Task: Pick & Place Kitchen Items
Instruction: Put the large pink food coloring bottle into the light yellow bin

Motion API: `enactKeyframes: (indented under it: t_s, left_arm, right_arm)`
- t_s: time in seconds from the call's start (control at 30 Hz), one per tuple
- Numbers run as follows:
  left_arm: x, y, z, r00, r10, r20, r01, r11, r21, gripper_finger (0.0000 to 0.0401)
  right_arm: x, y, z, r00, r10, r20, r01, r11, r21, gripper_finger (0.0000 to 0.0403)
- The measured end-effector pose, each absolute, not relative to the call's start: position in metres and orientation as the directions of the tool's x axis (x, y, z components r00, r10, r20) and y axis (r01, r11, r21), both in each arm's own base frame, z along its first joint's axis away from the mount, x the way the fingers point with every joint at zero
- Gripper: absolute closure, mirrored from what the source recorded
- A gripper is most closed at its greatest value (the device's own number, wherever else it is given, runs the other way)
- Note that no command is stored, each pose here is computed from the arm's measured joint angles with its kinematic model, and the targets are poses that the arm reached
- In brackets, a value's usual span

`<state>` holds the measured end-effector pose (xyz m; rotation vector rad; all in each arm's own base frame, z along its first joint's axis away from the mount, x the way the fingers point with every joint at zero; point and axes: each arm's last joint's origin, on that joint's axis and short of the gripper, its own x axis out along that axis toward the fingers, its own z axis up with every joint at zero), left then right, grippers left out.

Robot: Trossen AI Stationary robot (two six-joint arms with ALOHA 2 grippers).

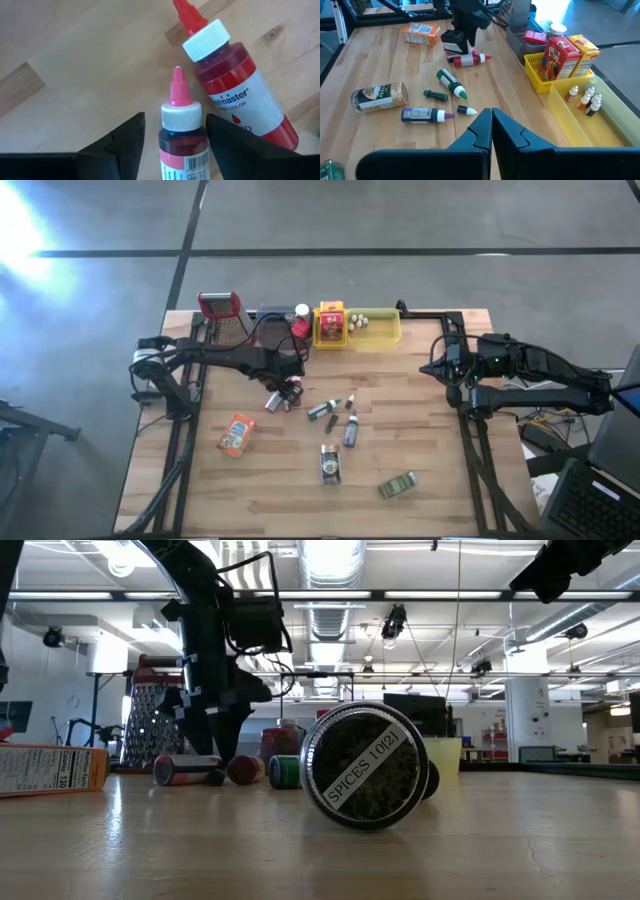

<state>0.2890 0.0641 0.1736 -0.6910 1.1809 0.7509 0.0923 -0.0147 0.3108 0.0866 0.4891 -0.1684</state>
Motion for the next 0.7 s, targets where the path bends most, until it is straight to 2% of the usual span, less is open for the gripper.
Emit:
enactKeyframes:
  t_s: [0.23, 0.7]
  left_arm:
    - [0.2891, 0.0641, 0.1736, 0.205, 0.148, -0.968, -0.817, 0.570, -0.086, 0.0196]
    - [0.2892, 0.0641, 0.1736, 0.206, 0.148, -0.967, -0.809, 0.582, -0.083, 0.0273]
  right_arm:
    - [0.0923, -0.0147, 0.3108, 0.869, -0.140, -0.474, 0.182, 0.982, 0.042, 0.0394]
    - [0.0923, -0.0147, 0.3108, 0.869, -0.140, -0.474, 0.181, 0.983, 0.041, 0.0394]
